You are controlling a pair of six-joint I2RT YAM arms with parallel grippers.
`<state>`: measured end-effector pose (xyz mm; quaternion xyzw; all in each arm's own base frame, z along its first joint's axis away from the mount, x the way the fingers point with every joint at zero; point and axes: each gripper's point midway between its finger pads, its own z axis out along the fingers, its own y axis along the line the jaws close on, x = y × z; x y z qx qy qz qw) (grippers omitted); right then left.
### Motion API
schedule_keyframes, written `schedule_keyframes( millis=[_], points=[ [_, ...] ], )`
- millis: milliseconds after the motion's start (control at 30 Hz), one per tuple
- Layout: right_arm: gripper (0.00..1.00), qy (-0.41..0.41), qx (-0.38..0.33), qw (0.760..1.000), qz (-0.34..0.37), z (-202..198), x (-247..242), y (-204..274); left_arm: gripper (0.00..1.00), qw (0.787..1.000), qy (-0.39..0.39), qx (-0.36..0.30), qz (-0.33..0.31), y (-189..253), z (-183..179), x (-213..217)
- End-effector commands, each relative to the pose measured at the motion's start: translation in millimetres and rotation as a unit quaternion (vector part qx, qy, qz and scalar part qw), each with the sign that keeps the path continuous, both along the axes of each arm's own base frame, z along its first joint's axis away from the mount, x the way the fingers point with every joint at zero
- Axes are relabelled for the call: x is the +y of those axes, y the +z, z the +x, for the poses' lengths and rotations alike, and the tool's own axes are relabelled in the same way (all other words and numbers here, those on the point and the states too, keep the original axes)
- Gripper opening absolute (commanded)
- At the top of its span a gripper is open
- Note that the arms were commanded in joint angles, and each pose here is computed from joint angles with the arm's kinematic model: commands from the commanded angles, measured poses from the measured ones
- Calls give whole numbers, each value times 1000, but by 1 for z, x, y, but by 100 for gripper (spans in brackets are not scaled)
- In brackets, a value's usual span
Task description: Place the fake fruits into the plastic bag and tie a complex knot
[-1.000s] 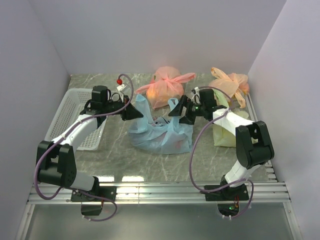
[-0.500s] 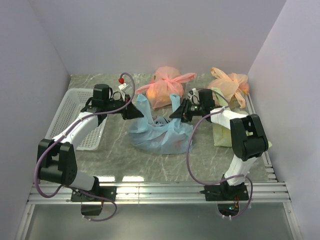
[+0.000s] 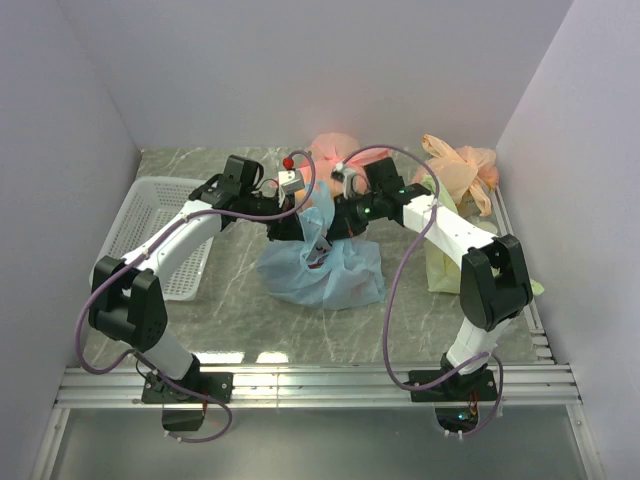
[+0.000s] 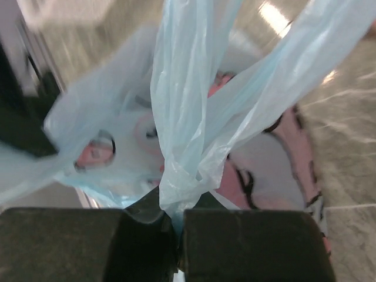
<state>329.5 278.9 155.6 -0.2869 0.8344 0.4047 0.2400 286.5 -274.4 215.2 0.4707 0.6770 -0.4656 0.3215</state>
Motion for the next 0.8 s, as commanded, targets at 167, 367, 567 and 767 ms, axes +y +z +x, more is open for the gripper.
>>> schedule_keyframes(
  millis=[167,367,567,767],
  points=[
    [62,10,-34,999,-25,-16,-27,19,1,1000,-11,-23,-2,4,-6,5],
    [75,-58,10,998,38,-12,-36,38,1,1000,-4,-16,-6,5,-11,6],
    [75,-103,47,992,50,4,-35,25,0,1000,-1,-15,-6,6,-12,7],
    [45,-109,67,989,78,19,-25,21,1,1000,4,-18,-4,8,-9,7]
  ],
)
